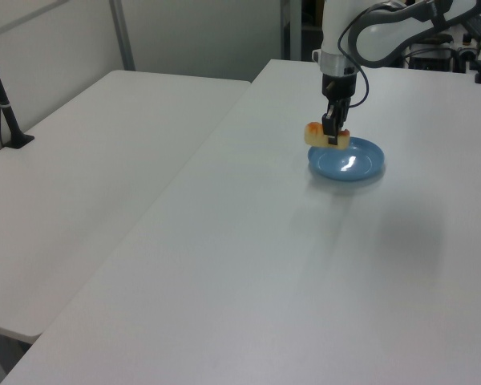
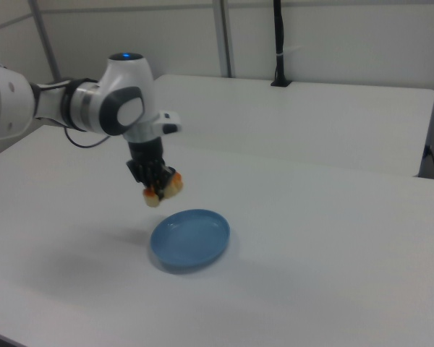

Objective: Put the bread on the table
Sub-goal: 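Lift the bread roll off the plate and carry it beside the plate, then lower the bread roll onto the table and open the gripper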

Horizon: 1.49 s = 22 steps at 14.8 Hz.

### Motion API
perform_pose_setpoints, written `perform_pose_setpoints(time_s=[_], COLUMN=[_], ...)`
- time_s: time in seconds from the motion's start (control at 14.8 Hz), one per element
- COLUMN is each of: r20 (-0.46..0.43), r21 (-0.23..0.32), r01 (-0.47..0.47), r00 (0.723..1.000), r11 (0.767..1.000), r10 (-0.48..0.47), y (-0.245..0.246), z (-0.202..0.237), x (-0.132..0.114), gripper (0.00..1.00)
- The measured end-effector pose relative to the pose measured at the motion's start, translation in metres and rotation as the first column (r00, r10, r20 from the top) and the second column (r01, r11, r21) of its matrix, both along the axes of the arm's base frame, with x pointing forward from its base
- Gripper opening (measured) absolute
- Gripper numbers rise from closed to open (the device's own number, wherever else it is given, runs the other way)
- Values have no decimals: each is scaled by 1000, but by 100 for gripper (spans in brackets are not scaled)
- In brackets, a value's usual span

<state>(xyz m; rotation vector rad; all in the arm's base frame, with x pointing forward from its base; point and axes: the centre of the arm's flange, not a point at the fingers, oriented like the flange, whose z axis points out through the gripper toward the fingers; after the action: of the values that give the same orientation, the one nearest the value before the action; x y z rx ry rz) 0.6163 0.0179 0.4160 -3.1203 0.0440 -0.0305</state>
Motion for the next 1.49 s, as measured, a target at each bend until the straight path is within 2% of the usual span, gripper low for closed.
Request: perform_pose_setpoints(time_s=[0.34, 0.61, 0.88, 1.08, 1.22, 1.49], r20=[-12, -59, -90, -90, -97, -102], r21=[13, 17, 8, -5, -20, -28], r01=[-120, -196, -211, -195, -197, -199], r00=[993, 979, 973, 977, 976, 975], r11=[993, 980, 977, 981, 980, 980], r10=[120, 197, 211, 194, 194, 195], y=[93, 143, 147, 147, 146, 145], z=[-7, -36, -61, -71, -76, -80], x=[-7, -16, -14, -12, -11, -11], gripper=[14, 14, 14, 19, 32, 74])
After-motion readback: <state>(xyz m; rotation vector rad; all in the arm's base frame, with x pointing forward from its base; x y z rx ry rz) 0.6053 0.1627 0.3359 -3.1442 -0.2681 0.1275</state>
